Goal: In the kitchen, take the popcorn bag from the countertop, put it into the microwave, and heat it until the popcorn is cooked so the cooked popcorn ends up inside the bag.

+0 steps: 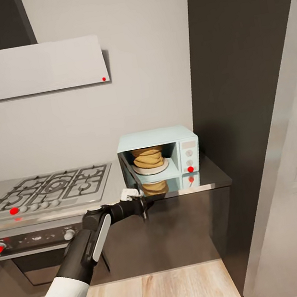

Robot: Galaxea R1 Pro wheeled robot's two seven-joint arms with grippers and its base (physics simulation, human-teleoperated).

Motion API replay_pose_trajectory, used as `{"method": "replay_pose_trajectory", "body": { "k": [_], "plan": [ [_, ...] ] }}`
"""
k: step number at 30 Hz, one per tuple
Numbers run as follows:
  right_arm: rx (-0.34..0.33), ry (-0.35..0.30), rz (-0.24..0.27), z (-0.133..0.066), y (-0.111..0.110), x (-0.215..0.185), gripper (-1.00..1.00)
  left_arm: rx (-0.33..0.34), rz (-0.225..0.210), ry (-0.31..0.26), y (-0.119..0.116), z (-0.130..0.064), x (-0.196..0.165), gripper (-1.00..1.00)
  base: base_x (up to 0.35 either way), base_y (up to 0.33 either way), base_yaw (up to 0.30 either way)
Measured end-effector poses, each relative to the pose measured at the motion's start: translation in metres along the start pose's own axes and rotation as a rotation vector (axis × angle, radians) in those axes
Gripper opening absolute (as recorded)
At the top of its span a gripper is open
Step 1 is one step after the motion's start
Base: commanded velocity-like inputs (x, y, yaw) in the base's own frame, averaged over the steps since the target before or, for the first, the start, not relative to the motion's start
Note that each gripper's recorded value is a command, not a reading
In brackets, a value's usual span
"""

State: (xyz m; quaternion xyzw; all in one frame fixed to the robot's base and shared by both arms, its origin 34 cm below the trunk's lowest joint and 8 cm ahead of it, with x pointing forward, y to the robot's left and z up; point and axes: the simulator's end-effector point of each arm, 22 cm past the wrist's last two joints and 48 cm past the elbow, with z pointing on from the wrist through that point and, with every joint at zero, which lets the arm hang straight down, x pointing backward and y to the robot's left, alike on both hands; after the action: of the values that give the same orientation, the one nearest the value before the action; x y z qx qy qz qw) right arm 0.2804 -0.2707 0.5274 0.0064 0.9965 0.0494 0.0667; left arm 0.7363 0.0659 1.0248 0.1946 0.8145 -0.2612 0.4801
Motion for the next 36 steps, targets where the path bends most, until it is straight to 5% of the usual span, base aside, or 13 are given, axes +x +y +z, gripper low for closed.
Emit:
{"method": "replay_pose_trajectory", "body": {
  "k": [8,10,13,16,26,34,36],
  "plan": [
    [0.001,-0.001,0.000,0.000,-0.001,0.000,1.00,-0.027,0.025,0.020,0.006,0.001,0.006,1.00,0.184,0.000,0.000],
    [0.001,-0.001,0.000,0.000,-0.001,0.000,1.00,0.016,0.019,0.032,-0.011,0.005,0.009,1.00,0.316,0.000,0.000],
    [0.002,-0.001,0.000,0.000,-0.001,0.000,1.00,0.066,0.070,0.055,-0.035,0.010,0.015,1.00,0.313,0.000,0.000],
    [0.001,0.000,0.000,0.000,-0.001,0.000,1.00,0.127,0.058,0.065,-0.048,0.011,0.019,1.00,0.120,0.000,0.000],
    [0.008,0.003,0.007,-0.001,-0.006,0.001,1.00,0.070,0.061,0.042,-0.055,0.023,0.011,1.00,0.005,0.000,-0.019],
    [0.007,0.000,0.012,-0.001,-0.006,0.000,1.00,0.037,0.017,0.011,-0.035,0.015,0.000,1.00,0.000,0.000,-0.215],
    [0.007,-0.001,0.012,-0.001,-0.006,-0.001,1.00,0.013,0.037,0.008,-0.029,0.014,-0.002,1.00,0.000,0.000,-0.225]
  ]
}}
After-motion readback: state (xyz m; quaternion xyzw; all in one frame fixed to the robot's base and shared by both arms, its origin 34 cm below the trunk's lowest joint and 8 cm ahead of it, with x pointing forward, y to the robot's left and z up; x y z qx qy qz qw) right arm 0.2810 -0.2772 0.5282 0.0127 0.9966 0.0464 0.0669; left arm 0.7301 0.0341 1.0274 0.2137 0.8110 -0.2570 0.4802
